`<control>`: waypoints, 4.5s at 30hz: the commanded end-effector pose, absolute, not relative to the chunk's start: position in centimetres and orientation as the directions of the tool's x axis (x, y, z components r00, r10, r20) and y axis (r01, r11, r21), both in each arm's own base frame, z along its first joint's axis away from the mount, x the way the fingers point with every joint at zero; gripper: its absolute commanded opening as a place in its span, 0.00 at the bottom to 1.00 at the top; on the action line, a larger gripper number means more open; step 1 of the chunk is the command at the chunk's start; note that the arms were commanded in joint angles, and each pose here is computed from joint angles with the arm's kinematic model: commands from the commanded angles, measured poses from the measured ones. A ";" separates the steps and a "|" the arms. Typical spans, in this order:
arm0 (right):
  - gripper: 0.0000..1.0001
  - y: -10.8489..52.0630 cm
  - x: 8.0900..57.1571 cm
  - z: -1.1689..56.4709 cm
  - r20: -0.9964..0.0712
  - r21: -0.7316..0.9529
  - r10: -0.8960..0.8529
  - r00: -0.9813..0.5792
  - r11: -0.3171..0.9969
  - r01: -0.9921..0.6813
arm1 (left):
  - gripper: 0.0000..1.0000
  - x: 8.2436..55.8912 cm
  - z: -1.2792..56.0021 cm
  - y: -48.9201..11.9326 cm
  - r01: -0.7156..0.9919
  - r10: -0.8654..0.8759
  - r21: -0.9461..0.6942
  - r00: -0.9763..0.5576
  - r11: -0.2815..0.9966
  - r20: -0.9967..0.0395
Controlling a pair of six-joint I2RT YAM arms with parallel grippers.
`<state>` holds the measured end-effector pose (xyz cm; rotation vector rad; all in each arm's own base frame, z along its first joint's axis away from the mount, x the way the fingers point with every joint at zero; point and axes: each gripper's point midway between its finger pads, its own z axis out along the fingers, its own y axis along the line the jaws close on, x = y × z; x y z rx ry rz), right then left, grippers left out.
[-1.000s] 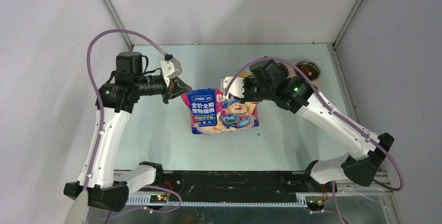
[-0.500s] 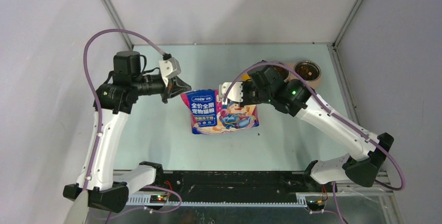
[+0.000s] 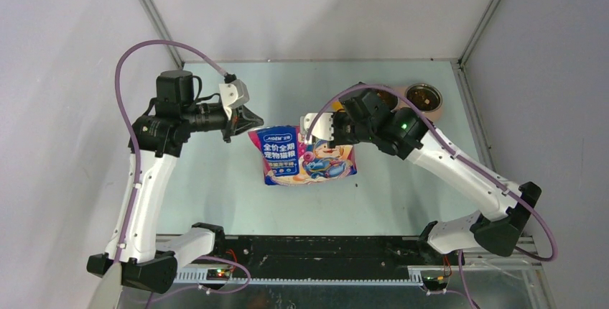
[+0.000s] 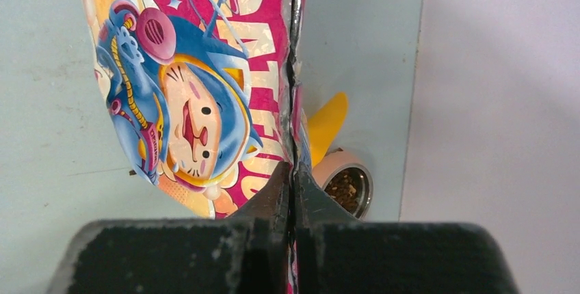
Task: Serve the pet food
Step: Close the pet food bag at the center of the board.
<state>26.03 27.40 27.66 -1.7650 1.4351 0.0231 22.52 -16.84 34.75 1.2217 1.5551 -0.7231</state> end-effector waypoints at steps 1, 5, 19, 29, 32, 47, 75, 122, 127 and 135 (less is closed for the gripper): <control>0.00 28.1 25.0 31.2 -0.617 -0.483 -0.722 0.313 0.035 -0.875 | 0.00 21.5 36.5 -17.2 0.947 0.339 0.179 0.082 0.266 -0.937; 0.00 28.5 23.0 34.3 -0.754 -0.254 -0.620 0.218 -0.031 -0.967 | 0.00 20.5 35.8 -17.4 0.955 0.378 0.209 0.117 0.210 -0.918; 0.34 28.7 22.0 34.2 -0.802 -0.094 -0.586 0.115 -0.067 -0.993 | 0.14 19.6 34.6 -19.1 0.972 0.420 0.200 0.133 0.120 -0.898; 0.61 30.8 24.4 31.8 -0.727 -0.413 -0.616 0.304 0.039 -0.910 | 0.15 19.6 34.1 -19.2 0.975 0.422 0.186 0.119 0.123 -0.899; 0.60 31.3 25.3 31.9 -0.726 -0.424 -0.622 0.293 0.069 -0.903 | 0.15 19.6 34.0 -19.2 0.975 0.424 0.185 0.115 0.126 -0.898; 0.41 31.4 23.4 29.1 -0.637 -0.429 -0.693 0.338 -0.046 -0.902 | 0.15 19.6 33.9 -19.0 0.972 0.435 0.192 0.117 0.133 -0.893; 0.58 28.8 24.3 31.0 -0.733 -0.235 -0.661 0.163 0.020 -0.972 | 0.15 19.3 34.2 -18.9 0.973 0.434 0.194 0.121 0.126 -0.893; 0.00 24.1 26.1 30.9 -0.782 -0.293 -0.613 0.116 0.197 -0.936 | 0.14 18.8 34.4 -18.8 0.974 0.440 0.193 0.120 0.123 -0.890; 0.16 24.8 25.2 33.1 -0.835 -0.191 -0.546 0.070 0.168 -0.967 | 0.15 18.9 34.4 -18.8 0.973 0.450 0.198 0.126 0.118 -0.884; 0.46 28.0 24.8 31.2 -0.830 -0.185 -0.547 0.108 0.086 -0.979 | 0.33 19.5 33.6 -20.1 0.978 0.458 0.186 0.122 0.097 -0.881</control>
